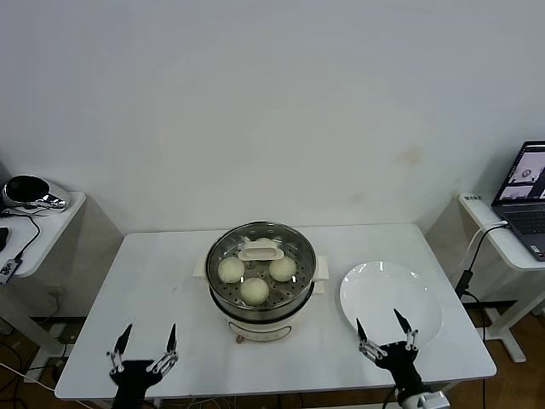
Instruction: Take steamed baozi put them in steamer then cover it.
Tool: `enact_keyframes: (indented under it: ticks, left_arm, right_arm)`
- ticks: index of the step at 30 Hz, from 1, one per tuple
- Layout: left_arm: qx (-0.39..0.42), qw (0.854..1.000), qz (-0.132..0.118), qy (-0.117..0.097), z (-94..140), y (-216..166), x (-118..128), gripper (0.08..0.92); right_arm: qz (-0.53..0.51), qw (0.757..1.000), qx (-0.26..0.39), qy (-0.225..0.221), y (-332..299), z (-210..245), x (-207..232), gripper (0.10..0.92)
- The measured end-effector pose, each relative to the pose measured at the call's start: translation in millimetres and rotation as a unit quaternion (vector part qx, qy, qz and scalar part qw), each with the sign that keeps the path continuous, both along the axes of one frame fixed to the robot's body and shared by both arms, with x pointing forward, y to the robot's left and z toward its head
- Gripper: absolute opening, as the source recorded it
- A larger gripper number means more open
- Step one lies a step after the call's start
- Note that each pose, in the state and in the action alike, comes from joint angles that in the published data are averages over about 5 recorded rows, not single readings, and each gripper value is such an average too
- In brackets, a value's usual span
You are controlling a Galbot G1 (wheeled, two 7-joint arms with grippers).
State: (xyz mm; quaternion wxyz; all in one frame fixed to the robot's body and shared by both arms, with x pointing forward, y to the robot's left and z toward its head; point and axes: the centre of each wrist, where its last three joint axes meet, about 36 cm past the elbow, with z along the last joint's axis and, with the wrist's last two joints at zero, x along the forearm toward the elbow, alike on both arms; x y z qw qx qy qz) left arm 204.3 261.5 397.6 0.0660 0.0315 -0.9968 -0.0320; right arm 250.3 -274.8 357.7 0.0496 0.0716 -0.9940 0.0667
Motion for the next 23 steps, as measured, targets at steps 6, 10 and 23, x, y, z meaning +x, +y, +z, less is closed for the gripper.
enact_keyframes:
  ticks: [6, 10, 23]
  left_arm:
    - [-0.036, 0.999, 0.021, 0.032, -12.2, 4.7, -18.2, 0.823]
    - [-0.052, 0.997, 0.03, 0.049, -16.8, 6.5, -27.2, 0.823]
    - [-0.063, 0.994, 0.029, 0.082, -25.8, 9.5, -43.4, 0.823]
  right_arm:
    - [0.006, 1.0, 0.0, 0.017, 1.5, -5.2, -8.1, 0.823]
    - [0.01, 1.0, 0.003, 0.027, 3.4, -5.8, -11.0, 0.823]
    - [0.019, 0.998, 0.015, 0.057, 10.0, -3.5, -14.8, 0.823]
